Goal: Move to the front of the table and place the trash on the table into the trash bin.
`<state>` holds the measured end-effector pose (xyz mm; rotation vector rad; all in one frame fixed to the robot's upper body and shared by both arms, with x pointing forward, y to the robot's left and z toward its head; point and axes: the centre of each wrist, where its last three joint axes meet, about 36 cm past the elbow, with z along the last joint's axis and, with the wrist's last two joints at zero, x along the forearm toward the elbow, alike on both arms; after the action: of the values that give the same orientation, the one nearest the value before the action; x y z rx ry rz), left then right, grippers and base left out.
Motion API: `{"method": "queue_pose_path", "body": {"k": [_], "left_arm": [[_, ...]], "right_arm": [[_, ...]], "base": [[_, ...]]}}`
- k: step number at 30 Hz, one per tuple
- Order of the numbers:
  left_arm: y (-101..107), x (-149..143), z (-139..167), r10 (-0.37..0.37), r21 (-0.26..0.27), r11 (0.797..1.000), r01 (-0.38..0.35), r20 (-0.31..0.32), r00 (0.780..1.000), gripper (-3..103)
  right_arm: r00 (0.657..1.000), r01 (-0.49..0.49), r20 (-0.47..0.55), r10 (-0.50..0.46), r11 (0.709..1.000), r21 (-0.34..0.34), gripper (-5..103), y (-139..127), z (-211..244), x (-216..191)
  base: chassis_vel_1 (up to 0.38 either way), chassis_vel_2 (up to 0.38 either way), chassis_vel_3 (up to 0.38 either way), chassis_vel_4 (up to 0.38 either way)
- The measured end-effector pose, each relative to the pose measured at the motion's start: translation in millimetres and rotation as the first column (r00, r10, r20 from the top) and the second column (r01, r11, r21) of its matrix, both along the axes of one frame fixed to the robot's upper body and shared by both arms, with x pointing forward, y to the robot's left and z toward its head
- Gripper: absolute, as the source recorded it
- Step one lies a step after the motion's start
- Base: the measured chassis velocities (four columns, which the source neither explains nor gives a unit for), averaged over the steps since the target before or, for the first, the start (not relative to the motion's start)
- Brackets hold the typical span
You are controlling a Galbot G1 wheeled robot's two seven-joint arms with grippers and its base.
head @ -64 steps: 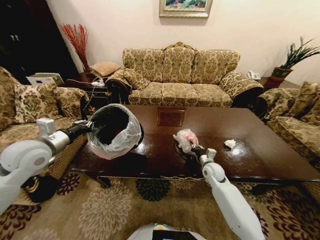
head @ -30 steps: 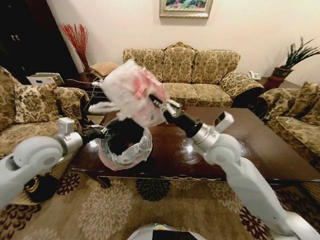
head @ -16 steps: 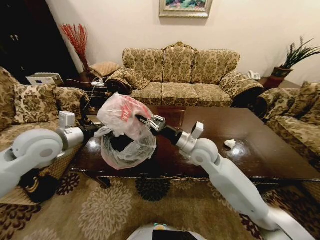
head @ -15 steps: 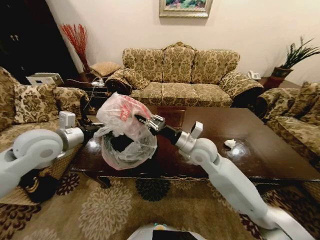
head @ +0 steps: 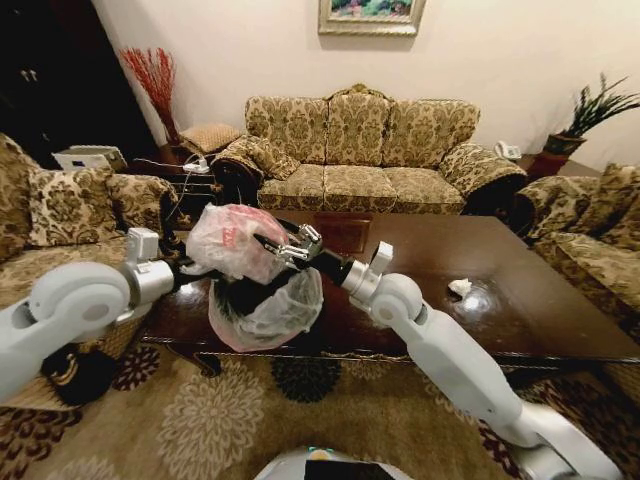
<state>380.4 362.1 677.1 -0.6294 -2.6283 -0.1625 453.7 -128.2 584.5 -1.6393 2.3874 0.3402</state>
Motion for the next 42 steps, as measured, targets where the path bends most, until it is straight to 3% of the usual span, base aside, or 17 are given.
{"method": "queue_pose_path", "body": {"k": [2, 8, 12, 13, 15, 16, 17, 18, 20, 21, 22, 23, 25, 27, 30, 39, 42], "left_arm": [[0, 1, 0, -0.006, 0.023, 1.0, 0.006, -0.003, 1.0, 2], [5, 11, 4, 0.003, 0.108, 0.994, -0.004, 0.01, 1.0, 2], [15, 19, 9, 0.058, 0.14, 0.988, -0.061, 0.023, 0.998, 2], [19, 22, 11, 0.077, 0.143, 0.986, -0.081, 0.03, 0.997, 2], [35, 29, 15, 0.129, 0.146, 0.98, -0.136, 0.055, 0.99, 2], [35, 29, 15, 0.129, 0.146, 0.98, -0.136, 0.055, 0.99, 2], [42, 31, 16, 0.155, 0.144, 0.976, -0.162, 0.063, 0.986, 2], [58, 36, 17, 0.21, 0.137, 0.966, -0.22, 0.083, 0.974, 2], [68, 36, 15, 0.252, 0.12, 0.957, -0.263, 0.097, 0.963, 2], [68, 36, 15, 0.252, 0.12, 0.957, -0.263, 0.097, 0.963, 2], [75, 36, 13, 0.286, 0.101, 0.95, -0.297, 0.11, 0.952, 2], [75, 36, 13, 0.286, 0.101, 0.95, -0.297, 0.11, 0.952, 2], [83, 33, 6, 0.334, 0.073, 0.936, -0.345, 0.135, 0.933, 2], [84, 31, 4, 0.339, 0.067, 0.934, -0.35, 0.135, 0.931, 2], [86, 23, -8, 0.354, 0.043, 0.931, -0.363, 0.135, 0.925, 2], [88, 19, -19, 0.363, 0.027, 0.929, -0.37, 0.145, 0.921, 2], [87, 19, -18, 0.357, 0.025, 0.931, -0.364, 0.148, 0.923, 2]], "right_arm": [[1.0, 0.01, 0.007, -0.01, 1.0, 0.011, 96, -5, 4, 0], [0.999, 0.042, 0.025, -0.043, 0.997, 0.063, 100, -20, 16, -3], [0.985, 0.173, -0.005, -0.173, 0.976, 0.131, 100, -42, 21, -14], [0.966, 0.26, -0.041, -0.257, 0.956, 0.139, 100, -51, 20, -19], [0.851, 0.514, -0.164, -0.498, 0.854, 0.075, 100, -73, 3, -33], [0.851, 0.514, -0.164, -0.498, 0.854, 0.075, 100, -73, 3, -33], [0.803, 0.579, -0.2, -0.561, 0.814, 0.038, 100, -81, -6, -37], [0.704, 0.68, -0.244, -0.667, 0.732, -0.038, 100, -101, -25, -45], [0.629, 0.741, -0.262, -0.732, 0.666, -0.083, 100, -119, -37, -48], [0.629, 0.741, -0.262, -0.732, 0.666, -0.083, 100, -119, -37, -48], [0.579, 0.776, -0.277, -0.767, 0.622, -0.104, 100, -133, -43, -50], [0.579, 0.776, -0.277, -0.767, 0.622, -0.104, 100, -133, -43, -50], [0.494, 0.826, -0.296, -0.818, 0.548, -0.135, 100, -150, -50, -51], [0.473, 0.836, -0.299, -0.829, 0.529, -0.143, 100, -153, -52, -51], [0.395, 0.871, -0.294, -0.871, 0.456, -0.181, 100, -165, -60, -49], [0.328, 0.891, -0.275, -0.904, 0.392, -0.228, 100, -164, -73, -44], [0.264, 0.901, -0.294, -0.919, 0.343, -0.264, 100, -166, -89, -37]], "base": [[0.0, 0.0, 0.0, 0.0], [0.0, 0.0, 0.0, 0.0], [0.0, 0.0, 0.0, 0.0], [0.0, 0.0, 0.0, 0.0], [0.0, 0.0, 0.0, 0.0], [0.0, 0.0, 0.0, 0.0], [0.0, 0.0, 0.0, 0.0], [0.0, 0.0, 0.0, 0.0], [0.0, 0.0, 0.0, 0.0], [0.0, 0.0, 0.0, 0.0], [0.0, 0.0, 0.0, 0.0], [0.0, 0.0, 0.0, 0.0], [0.0, 0.0, 0.0, 0.0], [0.0, 0.0, 0.0, 0.0], [-0.015, -0.018, 0.014, 0.019], [-0.122, -0.115, 0.143, 0.141], [-0.23, -0.234, 0.253, 0.215]]}}
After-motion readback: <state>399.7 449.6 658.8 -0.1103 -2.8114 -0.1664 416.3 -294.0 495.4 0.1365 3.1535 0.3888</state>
